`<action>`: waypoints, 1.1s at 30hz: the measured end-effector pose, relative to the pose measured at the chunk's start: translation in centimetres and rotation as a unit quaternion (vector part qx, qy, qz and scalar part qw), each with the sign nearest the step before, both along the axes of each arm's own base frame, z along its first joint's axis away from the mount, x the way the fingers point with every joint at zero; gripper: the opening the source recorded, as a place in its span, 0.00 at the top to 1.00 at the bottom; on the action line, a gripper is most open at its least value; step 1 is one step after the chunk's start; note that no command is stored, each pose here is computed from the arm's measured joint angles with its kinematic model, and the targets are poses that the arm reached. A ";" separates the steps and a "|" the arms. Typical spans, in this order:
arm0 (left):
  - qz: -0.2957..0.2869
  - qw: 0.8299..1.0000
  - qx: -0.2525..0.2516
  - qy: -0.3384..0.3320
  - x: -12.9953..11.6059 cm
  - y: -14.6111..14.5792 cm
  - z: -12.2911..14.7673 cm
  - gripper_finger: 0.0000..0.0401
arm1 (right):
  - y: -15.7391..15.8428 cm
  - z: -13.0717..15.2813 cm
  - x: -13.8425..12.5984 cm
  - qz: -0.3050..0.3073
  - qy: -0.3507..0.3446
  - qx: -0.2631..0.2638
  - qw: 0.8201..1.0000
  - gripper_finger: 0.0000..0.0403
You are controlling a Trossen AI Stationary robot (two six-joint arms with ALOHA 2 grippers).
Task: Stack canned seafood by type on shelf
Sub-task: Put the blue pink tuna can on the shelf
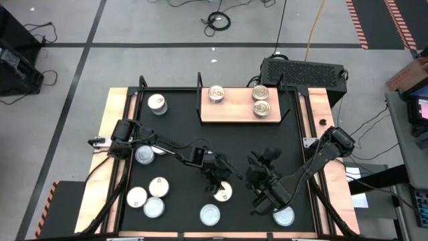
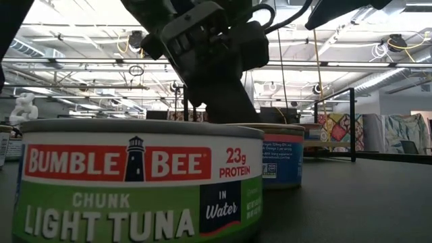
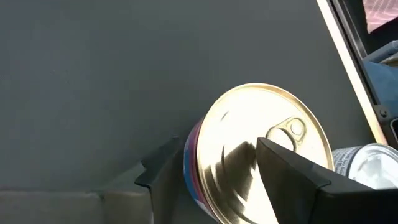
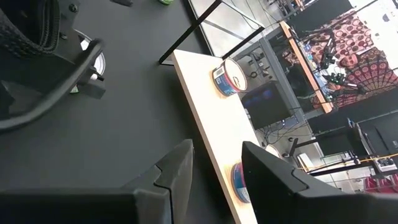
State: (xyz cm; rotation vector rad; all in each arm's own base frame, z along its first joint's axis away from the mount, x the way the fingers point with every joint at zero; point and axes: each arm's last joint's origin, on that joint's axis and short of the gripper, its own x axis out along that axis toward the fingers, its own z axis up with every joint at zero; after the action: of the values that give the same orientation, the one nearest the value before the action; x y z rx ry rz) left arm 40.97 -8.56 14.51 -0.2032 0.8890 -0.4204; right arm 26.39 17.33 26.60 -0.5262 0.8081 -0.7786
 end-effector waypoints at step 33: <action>-0.003 0.995 -0.079 0.057 -0.2 2.7 -0.1 0.99 | 0.6 0.0 -0.6 0.013 0.008 -0.003 1.000 0.67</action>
State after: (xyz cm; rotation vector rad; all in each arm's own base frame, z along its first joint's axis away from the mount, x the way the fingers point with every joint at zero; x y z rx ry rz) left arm 40.74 -5.83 14.36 -0.3720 0.9695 -0.4887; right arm 25.82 17.94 26.63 -0.5477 0.8117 -0.7552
